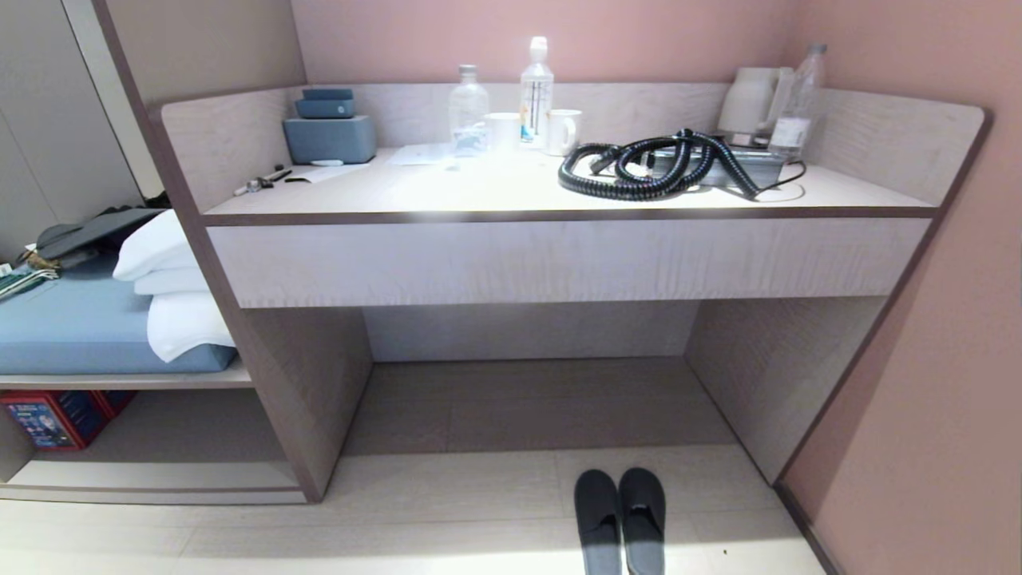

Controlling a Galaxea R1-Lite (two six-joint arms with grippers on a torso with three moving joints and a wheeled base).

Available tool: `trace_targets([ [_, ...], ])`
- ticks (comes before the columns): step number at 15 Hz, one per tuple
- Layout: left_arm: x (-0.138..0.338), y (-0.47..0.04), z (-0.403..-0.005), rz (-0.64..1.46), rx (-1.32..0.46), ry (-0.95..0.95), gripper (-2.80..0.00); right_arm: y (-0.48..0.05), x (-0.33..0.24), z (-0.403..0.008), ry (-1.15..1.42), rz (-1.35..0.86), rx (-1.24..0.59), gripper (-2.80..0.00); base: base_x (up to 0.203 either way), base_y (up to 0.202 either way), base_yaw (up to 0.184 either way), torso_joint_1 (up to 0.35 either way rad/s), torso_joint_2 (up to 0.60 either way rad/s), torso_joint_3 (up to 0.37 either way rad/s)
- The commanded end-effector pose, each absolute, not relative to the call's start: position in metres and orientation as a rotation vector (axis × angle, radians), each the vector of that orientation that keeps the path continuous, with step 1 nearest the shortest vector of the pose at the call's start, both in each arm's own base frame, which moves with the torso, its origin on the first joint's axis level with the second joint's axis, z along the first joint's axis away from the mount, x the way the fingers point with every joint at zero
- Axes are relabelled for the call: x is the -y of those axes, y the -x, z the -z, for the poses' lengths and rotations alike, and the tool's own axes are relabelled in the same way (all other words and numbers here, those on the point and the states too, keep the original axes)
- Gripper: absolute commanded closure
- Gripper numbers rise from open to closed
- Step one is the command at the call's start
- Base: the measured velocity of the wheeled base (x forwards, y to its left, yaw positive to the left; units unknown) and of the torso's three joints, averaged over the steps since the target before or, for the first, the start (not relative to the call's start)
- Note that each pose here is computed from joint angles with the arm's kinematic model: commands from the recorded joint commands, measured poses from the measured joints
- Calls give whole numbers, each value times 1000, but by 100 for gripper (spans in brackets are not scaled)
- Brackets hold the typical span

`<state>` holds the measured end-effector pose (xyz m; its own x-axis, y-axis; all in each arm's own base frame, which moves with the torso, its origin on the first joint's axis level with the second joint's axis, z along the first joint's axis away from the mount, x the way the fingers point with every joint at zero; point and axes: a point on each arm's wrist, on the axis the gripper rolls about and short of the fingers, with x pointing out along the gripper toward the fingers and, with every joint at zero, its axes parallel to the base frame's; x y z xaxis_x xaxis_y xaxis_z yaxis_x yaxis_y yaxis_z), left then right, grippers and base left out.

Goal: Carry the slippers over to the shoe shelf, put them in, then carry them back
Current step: Pick up the slippers on the floor

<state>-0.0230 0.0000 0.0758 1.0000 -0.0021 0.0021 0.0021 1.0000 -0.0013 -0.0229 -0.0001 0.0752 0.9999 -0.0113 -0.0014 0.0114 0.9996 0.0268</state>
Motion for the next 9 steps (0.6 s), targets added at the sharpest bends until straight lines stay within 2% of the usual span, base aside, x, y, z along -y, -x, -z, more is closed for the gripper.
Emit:
trace_targets([
  [1, 0, 23, -76, 2, 2, 3, 0, 23, 0, -75, -25, 11, -3, 0, 0, 0, 0, 12, 7, -168],
  [9, 0, 23, -76, 2, 3, 5, 0, 23, 0, -75, -26, 11, -3, 0, 0, 0, 0, 2, 1, -194],
])
